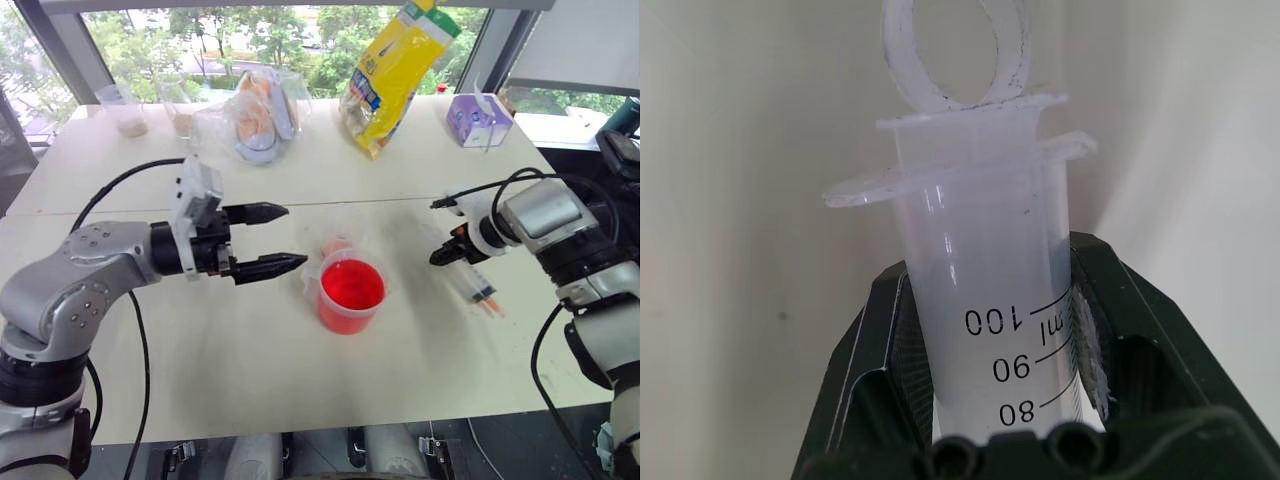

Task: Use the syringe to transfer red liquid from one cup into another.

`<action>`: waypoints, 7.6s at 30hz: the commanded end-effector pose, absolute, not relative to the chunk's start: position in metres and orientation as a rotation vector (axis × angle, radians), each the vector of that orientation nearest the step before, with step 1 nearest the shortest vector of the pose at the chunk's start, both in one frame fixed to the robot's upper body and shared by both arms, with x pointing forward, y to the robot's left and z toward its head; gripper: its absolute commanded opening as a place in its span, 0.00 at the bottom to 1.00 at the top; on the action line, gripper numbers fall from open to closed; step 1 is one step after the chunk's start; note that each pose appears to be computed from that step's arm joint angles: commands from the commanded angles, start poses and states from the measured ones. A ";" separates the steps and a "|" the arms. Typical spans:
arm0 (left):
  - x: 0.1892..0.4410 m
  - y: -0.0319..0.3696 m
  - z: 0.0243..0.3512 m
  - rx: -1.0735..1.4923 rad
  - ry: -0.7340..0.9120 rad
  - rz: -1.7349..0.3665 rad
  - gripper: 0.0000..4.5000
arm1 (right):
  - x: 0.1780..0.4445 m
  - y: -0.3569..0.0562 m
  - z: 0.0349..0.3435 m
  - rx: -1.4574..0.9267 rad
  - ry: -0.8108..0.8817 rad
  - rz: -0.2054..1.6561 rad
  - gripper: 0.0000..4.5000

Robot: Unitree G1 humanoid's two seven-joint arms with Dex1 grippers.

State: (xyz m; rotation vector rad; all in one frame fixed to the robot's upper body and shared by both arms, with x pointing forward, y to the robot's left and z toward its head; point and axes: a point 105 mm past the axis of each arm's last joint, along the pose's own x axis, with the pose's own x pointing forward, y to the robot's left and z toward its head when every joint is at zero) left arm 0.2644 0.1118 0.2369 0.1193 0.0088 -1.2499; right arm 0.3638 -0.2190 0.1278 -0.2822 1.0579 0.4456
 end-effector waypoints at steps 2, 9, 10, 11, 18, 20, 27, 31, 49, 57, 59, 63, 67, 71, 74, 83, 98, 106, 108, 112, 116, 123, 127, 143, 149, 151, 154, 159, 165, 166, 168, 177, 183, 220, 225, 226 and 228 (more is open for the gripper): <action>0.268 0.111 0.253 0.133 -0.049 -1.274 1.00 | 0.363 -0.204 0.195 -0.221 0.799 0.535 0.33; 0.278 0.105 0.267 0.131 -0.068 -1.345 1.00 | 0.322 -0.151 0.310 -0.109 0.112 0.869 0.33; 0.280 0.102 0.270 0.129 -0.074 -1.360 1.00 | 0.313 -0.145 0.323 -0.115 -0.009 0.907 0.33; 0.281 0.100 0.272 0.128 -0.079 -1.375 1.00 | 0.305 -0.139 0.331 -0.117 -0.096 0.931 0.33; 0.286 0.093 0.282 0.160 -0.081 -1.440 1.00 | 0.255 -0.099 0.331 0.075 -0.350 1.196 0.33; 0.287 0.094 0.285 0.163 -0.080 -1.446 1.00 | 0.249 -0.090 0.314 0.075 -0.337 1.232 0.33; 0.285 0.094 0.291 0.176 -0.066 -1.467 1.00 | 0.261 -0.079 0.265 0.136 -0.307 1.208 0.33; 0.283 0.092 0.293 0.173 -0.062 -1.480 1.00 | 0.267 -0.074 0.243 0.096 -0.306 1.183 0.33; 0.268 0.063 0.282 0.155 -0.061 -1.632 1.00 | 0.274 -0.071 0.208 -0.002 -0.293 1.140 0.33; 0.264 0.060 0.282 0.137 -0.050 -1.676 1.00 | 0.275 -0.072 0.208 -0.017 -0.284 1.140 0.33; 0.268 0.059 0.282 0.149 -0.063 -1.653 1.00 | 0.275 -0.072 0.208 -0.019 -0.283 1.141 0.33; 0.279 0.061 0.281 0.176 -0.079 -1.602 1.00 | 0.275 -0.071 0.208 -0.025 -0.282 1.147 0.33; 0.286 0.068 0.285 0.179 -0.086 -1.570 1.00 | 0.275 -0.070 0.209 -0.027 -0.283 1.150 0.33; 0.295 0.077 0.289 0.180 -0.093 -1.523 1.00 | 0.276 -0.070 0.210 -0.030 -0.284 1.155 0.33; 0.300 0.075 0.287 0.175 -0.097 -1.510 1.00 | 0.276 -0.069 0.210 -0.032 -0.283 1.160 0.33; 0.312 0.065 0.287 0.162 -0.119 -1.490 1.00 | 0.275 -0.068 0.211 -0.039 -0.282 1.168 0.33; 0.317 0.037 0.275 0.124 -0.123 -1.519 0.46 | 0.274 -0.067 0.212 -0.040 -0.282 1.173 0.33; 0.307 0.035 0.272 0.100 -0.104 -1.579 0.01 | 0.272 -0.067 0.214 -0.022 -0.279 1.182 0.33; 0.305 0.037 0.277 0.091 -0.118 -1.586 0.01 | 0.270 -0.066 0.212 -0.008 -0.264 1.198 0.33; 0.302 0.039 0.290 0.067 -0.147 -1.604 0.01 | 0.267 -0.065 0.208 0.020 -0.227 1.222 0.33; 0.300 0.042 0.305 0.051 -0.181 -1.611 0.01 | 0.265 -0.064 0.201 0.038 -0.195 1.237 0.33; 0.300 0.046 0.321 0.046 -0.228 -1.603 0.01 | 0.264 -0.063 0.192 0.060 -0.167 1.244 0.33; 0.300 0.047 0.328 0.039 -0.256 -1.592 0.01 | 0.265 -0.064 0.185 0.065 -0.147 1.245 0.33; 0.303 0.050 0.336 0.049 -0.282 -1.572 0.01 | 0.264 -0.067 0.180 0.062 -0.134 1.239 0.33; 0.302 0.048 0.326 0.065 -0.246 -1.587 0.01 | 0.267 -0.069 0.198 0.032 -0.195 1.226 0.33; 0.300 0.048 0.315 0.074 -0.194 -1.604 0.01 | 0.267 -0.070 0.213 0.019 -0.236 1.223 0.33; 0.301 0.051 0.303 0.077 -0.135 -1.606 0.24 | 0.265 -0.071 0.225 0.013 -0.266 1.222 0.33; 0.304 0.058 0.290 0.101 -0.092 -1.581 0.78 | 0.260 -0.071 0.236 0.011 -0.278 1.233 0.33; 0.305 0.075 0.285 0.136 -0.076 -1.530 1.00 | 0.259 -0.071 0.240 0.016 -0.283 1.230 0.33; 0.307 0.083 0.282 0.148 -0.061 -1.504 1.00 | 0.260 -0.071 0.242 0.016 -0.289 1.224 0.33; 0.307 0.093 0.278 0.162 -0.043 -1.470 1.00 | 0.261 -0.073 0.246 0.016 -0.296 1.218 0.33; 0.312 0.132 0.287 0.141 -0.062 -1.303 1.00 | 0.276 -0.078 0.302 0.029 -0.406 1.229 0.33; 0.310 0.133 0.291 0.132 -0.095 -1.276 1.00 | 0.318 -0.084 0.315 0.013 -0.446 1.182 0.33; 0.331 0.036 0.317 0.039 -0.271 -1.451 1.00 | 0.352 -0.074 0.252 -0.001 -0.356 1.147 0.33; 0.333 0.027 0.316 0.042 -0.266 -1.463 0.94 | 0.351 -0.073 0.251 -0.005 -0.353 1.152 0.33; 0.333 0.026 0.315 0.045 -0.263 -1.463 0.87 | 0.351 -0.073 0.251 -0.004 -0.353 1.152 0.33; 0.334 0.024 0.313 0.047 -0.257 -1.466 0.72 | 0.351 -0.073 0.251 -0.006 -0.352 1.152 0.33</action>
